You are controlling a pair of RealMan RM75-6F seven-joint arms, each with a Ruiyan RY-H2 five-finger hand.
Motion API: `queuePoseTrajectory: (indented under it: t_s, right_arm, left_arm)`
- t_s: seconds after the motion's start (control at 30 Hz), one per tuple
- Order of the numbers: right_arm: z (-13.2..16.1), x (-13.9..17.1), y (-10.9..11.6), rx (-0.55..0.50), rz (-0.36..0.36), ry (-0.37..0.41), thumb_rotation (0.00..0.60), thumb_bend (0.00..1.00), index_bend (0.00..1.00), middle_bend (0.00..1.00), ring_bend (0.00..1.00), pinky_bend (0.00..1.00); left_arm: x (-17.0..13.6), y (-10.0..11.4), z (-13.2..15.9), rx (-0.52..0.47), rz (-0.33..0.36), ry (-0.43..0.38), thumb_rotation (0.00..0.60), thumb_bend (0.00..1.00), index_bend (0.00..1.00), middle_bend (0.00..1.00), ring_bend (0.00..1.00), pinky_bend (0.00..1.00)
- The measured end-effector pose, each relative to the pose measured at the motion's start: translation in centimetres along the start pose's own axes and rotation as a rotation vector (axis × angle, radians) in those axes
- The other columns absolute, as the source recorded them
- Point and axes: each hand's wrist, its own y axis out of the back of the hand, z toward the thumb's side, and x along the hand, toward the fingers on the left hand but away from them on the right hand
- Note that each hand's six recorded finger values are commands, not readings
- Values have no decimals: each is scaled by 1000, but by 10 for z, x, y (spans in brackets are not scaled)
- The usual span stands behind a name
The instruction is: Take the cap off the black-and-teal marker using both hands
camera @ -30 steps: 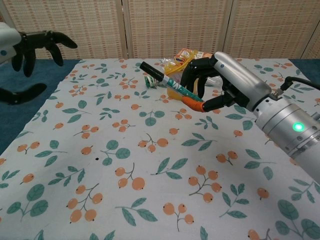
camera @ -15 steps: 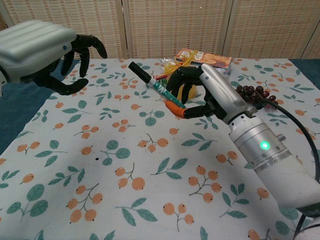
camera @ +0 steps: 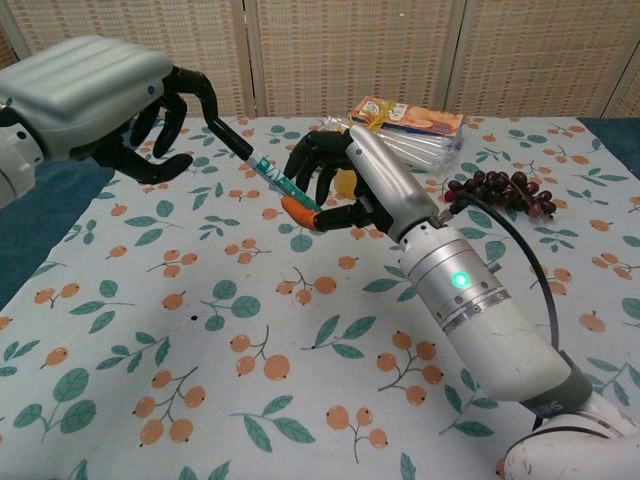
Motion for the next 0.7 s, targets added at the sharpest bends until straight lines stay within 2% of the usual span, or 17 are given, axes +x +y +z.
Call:
queuePoseTrajectory:
  t_s: [0.17,0.27,0.4,0.57,0.7]
  right_arm:
    - [3,-4,-4,25,12,-7,600,377,979,845,574,248]
    - [4,-6,-8,45,24,-10,600,377,979,845,574,248]
    - [7,-8,-12,40,33,-12,600,377,979,845,574,248]
    - [9,-10,-15,37,42,-13,600,378,979,845,574,248]
    - [10,-11,-16,34,46,-14,600,377,979,845,574,248]
  left_arm:
    - [0,-4,2,-16,1,0,600,371,475,702,675,757]
    - [0,-5,6,-38,1,-4,600,365,477,703,676,757]
    - [1,-5,11,-54,5,-6,600,351,452,711,676,757]
    - [3,-5,13,-56,-1,-6,600,335,348,712,677,758]
    - [4,-5,12,-60,-5,-6,600,324,318,678,676,757]
